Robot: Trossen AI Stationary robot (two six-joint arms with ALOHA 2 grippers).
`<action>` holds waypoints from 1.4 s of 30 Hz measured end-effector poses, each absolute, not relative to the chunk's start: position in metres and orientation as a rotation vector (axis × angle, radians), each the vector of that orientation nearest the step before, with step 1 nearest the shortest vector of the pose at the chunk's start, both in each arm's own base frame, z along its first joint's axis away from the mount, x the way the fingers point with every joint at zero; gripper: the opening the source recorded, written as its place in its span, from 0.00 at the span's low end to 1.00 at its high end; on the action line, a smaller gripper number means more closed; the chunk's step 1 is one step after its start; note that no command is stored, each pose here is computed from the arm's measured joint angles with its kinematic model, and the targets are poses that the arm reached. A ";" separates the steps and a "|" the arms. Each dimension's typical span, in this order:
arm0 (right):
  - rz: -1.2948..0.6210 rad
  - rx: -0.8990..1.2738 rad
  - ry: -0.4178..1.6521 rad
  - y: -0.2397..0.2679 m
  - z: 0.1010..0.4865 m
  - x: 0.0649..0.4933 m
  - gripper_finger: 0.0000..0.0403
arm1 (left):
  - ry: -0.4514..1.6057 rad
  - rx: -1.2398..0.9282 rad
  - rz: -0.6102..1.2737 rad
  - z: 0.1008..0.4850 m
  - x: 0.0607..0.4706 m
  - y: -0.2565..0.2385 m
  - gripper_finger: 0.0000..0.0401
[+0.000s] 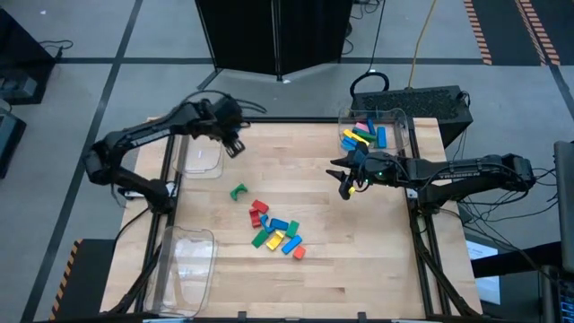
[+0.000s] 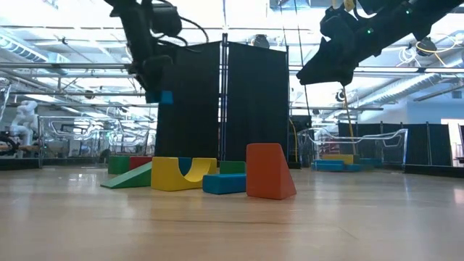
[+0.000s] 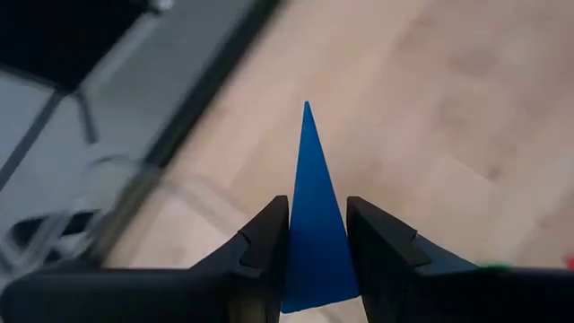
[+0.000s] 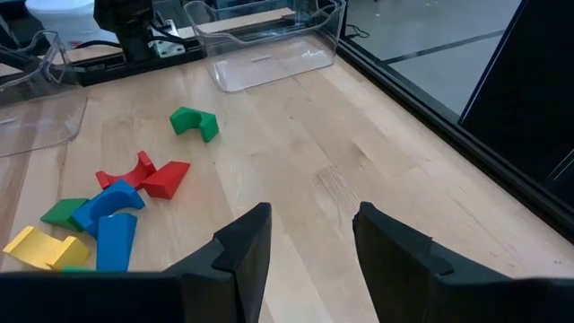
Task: Sort blocks by size
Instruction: Put the blue triangle block into the top left transparent bin
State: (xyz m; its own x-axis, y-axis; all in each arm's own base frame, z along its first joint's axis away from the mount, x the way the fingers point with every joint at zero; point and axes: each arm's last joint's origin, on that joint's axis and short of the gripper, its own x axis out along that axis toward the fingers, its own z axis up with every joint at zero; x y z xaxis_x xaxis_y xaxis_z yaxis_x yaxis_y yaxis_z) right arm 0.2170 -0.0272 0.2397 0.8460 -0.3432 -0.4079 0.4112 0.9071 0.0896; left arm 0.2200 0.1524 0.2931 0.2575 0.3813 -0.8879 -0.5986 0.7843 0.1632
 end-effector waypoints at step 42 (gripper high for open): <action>-0.395 0.179 0.402 -0.027 0.239 0.217 0.38 | 1.236 -0.728 0.871 0.204 0.117 0.197 0.26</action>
